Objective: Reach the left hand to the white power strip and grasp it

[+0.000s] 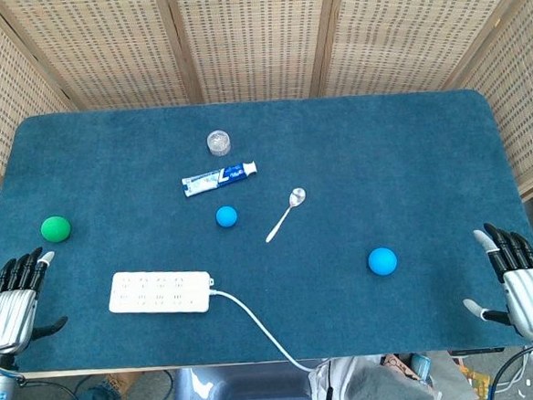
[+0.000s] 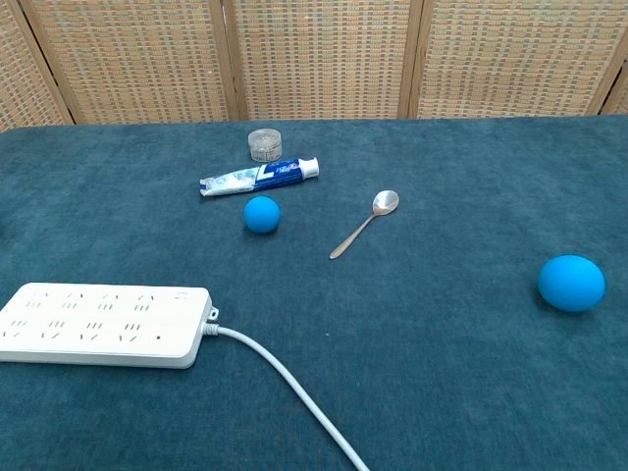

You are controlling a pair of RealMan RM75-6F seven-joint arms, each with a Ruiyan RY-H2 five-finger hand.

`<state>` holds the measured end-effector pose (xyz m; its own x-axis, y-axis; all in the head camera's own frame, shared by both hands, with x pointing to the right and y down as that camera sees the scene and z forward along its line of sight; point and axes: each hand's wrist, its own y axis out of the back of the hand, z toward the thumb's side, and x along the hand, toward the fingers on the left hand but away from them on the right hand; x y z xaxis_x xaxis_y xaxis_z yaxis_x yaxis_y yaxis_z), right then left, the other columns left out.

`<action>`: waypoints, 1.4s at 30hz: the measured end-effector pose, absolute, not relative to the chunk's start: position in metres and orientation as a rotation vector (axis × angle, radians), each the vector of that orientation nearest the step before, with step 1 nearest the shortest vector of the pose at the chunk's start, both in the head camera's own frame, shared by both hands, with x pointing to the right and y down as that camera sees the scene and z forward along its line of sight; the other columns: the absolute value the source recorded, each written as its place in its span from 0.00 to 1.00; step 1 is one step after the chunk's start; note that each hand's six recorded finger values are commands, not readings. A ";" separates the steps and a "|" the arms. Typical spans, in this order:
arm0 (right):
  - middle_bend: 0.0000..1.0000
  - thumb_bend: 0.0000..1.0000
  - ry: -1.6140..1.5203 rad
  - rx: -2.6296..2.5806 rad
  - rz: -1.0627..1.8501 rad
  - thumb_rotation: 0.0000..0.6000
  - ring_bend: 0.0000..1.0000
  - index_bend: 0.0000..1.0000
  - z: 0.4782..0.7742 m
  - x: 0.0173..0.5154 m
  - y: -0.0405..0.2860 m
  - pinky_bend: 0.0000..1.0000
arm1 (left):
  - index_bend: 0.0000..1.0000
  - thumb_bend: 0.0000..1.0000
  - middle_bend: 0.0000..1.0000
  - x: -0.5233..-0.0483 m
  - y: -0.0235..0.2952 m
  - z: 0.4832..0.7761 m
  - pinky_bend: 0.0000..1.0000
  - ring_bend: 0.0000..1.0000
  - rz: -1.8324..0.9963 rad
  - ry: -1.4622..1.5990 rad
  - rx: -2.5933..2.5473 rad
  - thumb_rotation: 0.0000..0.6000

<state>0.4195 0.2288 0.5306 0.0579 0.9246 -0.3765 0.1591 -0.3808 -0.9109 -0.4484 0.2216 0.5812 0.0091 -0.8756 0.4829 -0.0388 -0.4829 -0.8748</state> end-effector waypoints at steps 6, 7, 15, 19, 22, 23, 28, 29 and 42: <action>0.00 0.00 -1.109 -1.637 1.385 1.00 0.00 0.00 0.529 0.421 0.228 0.00 | 0.00 0.00 0.00 -0.447 0.223 0.579 0.00 0.00 -1.539 0.958 -1.608 1.00; 0.00 0.00 -1.109 -1.637 1.385 1.00 0.00 0.00 0.529 0.421 0.229 0.00 | 0.00 0.00 0.00 -0.447 0.223 0.579 0.00 0.00 -1.538 0.959 -1.609 1.00; 0.00 0.00 -1.116 -1.641 1.372 1.00 0.00 0.00 0.527 0.419 0.229 0.00 | 0.00 0.14 0.96 -0.438 0.220 0.579 0.87 0.82 -1.476 1.005 -1.644 1.00; 0.00 0.00 -1.115 -1.644 1.375 1.00 0.00 0.00 0.527 0.419 0.228 0.00 | 0.01 0.63 1.00 -0.420 0.218 0.589 1.00 0.94 -1.409 1.037 -1.724 1.00; 0.00 0.00 -1.120 -1.647 1.376 1.00 0.00 0.00 0.527 0.420 0.228 0.00 | 0.04 0.86 1.00 -0.403 0.220 0.603 1.00 0.95 -1.387 1.020 -1.803 1.00; 0.00 0.00 -1.122 -1.647 1.374 1.00 0.00 0.00 0.527 0.420 0.228 0.00 | 0.05 0.90 1.00 -0.397 0.221 0.609 1.00 0.96 -1.388 1.001 -1.834 1.00; 0.00 0.00 -1.131 -1.655 1.367 1.00 0.00 0.00 0.525 0.421 0.228 0.00 | 0.15 1.00 1.00 -0.369 0.227 0.635 1.00 0.96 -1.429 0.919 -1.969 1.00; 0.00 0.00 -1.133 -1.657 1.366 1.00 0.00 0.00 0.525 0.421 0.228 0.00 | 0.15 1.00 1.00 -0.362 0.229 0.641 1.00 0.96 -1.446 0.905 -2.007 1.00; 0.00 0.00 -1.150 -1.680 1.368 1.00 0.00 0.00 0.525 0.427 0.225 0.00 | 0.18 1.00 1.00 -0.290 0.246 0.672 1.00 0.96 -1.478 0.785 -2.213 1.00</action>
